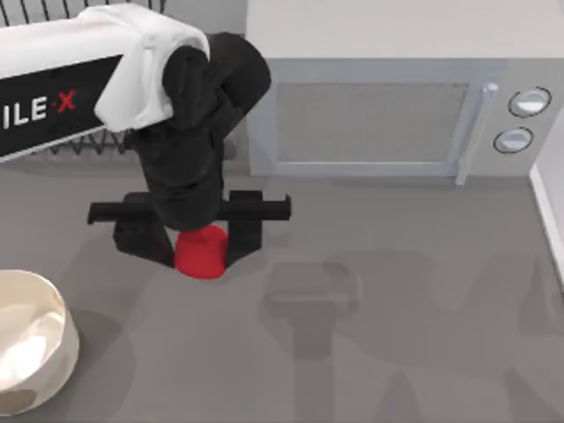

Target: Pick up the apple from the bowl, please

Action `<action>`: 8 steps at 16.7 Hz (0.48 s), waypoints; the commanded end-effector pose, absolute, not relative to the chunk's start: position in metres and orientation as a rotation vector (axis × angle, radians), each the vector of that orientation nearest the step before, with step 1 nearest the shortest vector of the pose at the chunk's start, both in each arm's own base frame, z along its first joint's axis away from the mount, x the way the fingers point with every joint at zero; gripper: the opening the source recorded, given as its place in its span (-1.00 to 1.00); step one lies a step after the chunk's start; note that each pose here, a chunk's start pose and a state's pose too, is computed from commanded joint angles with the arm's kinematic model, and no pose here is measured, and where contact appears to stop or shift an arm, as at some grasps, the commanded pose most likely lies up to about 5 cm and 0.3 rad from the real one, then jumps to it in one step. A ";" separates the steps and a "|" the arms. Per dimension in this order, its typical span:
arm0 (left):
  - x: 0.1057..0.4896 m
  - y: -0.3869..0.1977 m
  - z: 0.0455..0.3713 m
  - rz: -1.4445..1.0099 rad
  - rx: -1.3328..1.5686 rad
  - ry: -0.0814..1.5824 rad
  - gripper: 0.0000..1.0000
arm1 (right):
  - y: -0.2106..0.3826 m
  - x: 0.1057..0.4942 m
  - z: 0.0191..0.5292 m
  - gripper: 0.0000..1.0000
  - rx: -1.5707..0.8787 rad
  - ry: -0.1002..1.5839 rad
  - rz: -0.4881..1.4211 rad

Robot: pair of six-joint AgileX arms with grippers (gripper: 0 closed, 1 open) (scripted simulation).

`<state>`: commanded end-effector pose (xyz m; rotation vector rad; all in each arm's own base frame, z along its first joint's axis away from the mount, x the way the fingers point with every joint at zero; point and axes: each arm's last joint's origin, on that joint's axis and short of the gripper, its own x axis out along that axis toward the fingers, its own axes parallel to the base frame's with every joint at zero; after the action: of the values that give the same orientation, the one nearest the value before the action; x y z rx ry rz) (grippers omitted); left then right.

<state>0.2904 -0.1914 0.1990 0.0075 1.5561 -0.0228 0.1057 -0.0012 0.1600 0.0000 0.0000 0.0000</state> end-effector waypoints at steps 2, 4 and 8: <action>0.288 -0.190 0.175 -0.020 0.011 1.562 -1.00 | -0.001 0.106 0.160 1.00 0.000 0.000 0.000; 0.285 -0.189 0.161 -0.016 0.015 1.570 -1.00 | -0.001 0.106 0.160 1.00 0.000 0.000 0.000; 0.285 -0.188 0.159 -0.016 0.016 1.571 -1.00 | -0.001 0.106 0.160 1.00 0.000 0.000 0.000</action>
<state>0.2849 -0.1885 0.1590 0.0157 1.5707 -0.0157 0.1057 -0.0012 0.1600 0.0000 0.0000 0.0000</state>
